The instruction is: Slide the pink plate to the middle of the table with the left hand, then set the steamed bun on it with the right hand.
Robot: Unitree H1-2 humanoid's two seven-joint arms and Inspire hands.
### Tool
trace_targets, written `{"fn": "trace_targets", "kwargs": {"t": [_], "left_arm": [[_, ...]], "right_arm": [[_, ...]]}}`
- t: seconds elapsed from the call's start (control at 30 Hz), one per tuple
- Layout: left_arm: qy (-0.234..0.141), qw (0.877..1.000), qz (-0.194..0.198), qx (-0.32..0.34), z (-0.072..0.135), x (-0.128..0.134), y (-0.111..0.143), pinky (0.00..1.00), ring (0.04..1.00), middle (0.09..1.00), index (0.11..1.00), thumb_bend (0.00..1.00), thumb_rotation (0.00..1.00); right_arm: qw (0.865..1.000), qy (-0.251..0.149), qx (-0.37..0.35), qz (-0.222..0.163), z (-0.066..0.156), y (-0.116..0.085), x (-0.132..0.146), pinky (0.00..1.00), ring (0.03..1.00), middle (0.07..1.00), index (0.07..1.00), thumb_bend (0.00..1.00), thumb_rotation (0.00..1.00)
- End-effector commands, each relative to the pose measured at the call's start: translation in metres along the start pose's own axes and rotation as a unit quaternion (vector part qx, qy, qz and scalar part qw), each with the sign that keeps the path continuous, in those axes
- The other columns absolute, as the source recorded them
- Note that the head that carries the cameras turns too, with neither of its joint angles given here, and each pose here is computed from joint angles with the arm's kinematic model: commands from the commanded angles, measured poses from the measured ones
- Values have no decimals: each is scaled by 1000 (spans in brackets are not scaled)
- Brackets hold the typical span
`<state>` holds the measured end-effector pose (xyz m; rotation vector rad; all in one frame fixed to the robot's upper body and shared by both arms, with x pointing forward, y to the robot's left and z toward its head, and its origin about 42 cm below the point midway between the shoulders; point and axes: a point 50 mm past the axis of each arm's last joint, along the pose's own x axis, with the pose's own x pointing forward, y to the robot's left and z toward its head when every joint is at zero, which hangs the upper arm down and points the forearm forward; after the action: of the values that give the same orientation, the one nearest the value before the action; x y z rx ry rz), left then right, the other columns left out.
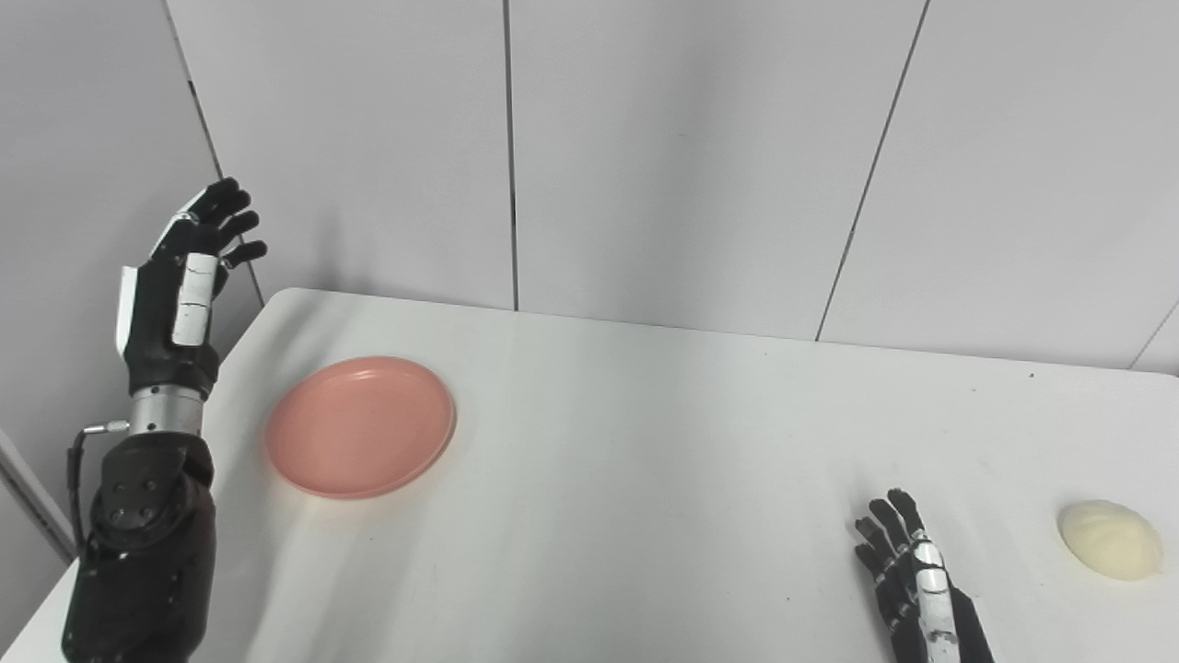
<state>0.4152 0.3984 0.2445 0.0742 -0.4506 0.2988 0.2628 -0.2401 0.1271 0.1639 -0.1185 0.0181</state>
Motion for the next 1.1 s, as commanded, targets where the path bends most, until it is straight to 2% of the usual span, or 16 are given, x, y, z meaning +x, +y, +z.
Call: {"fn": "trace_targets", "kwargs": {"t": [0.0, 0.2, 0.4, 0.77, 0.87, 1.07], "left_arm": [[-41, 999, 0, -5, 22, 25, 8, 733, 804, 836, 793, 956, 870], [14, 1000, 5, -11, -13, 23, 13, 678, 814, 849, 829, 932, 882], [60, 998, 13, -18, -41, 18, 8, 692, 810, 834, 826, 961, 867], [138, 989, 33, -42, -83, 15, -4, 678, 808, 850, 839, 958, 841], [152, 987, 31, -50, -92, 13, -9, 747, 834, 862, 838, 948, 806], [171, 985, 19, -1, -103, 7, -14, 735, 823, 848, 844, 957, 857]], "right_arm": [[1000, -19, 2, 3, 6, -1, 1, 966, 928, 941, 941, 693, 897], [1000, -21, 2, -1, 6, -1, 1, 955, 919, 928, 922, 698, 888], [1000, -21, 3, -1, 8, 0, -2, 957, 921, 930, 920, 689, 899], [1000, -22, 5, -1, 14, 3, -5, 955, 920, 927, 906, 684, 885], [1000, -23, 4, -1, 15, 3, -5, 942, 913, 920, 903, 682, 884], [1000, -23, 3, -3, 16, 3, -5, 944, 911, 919, 900, 688, 885]]}}
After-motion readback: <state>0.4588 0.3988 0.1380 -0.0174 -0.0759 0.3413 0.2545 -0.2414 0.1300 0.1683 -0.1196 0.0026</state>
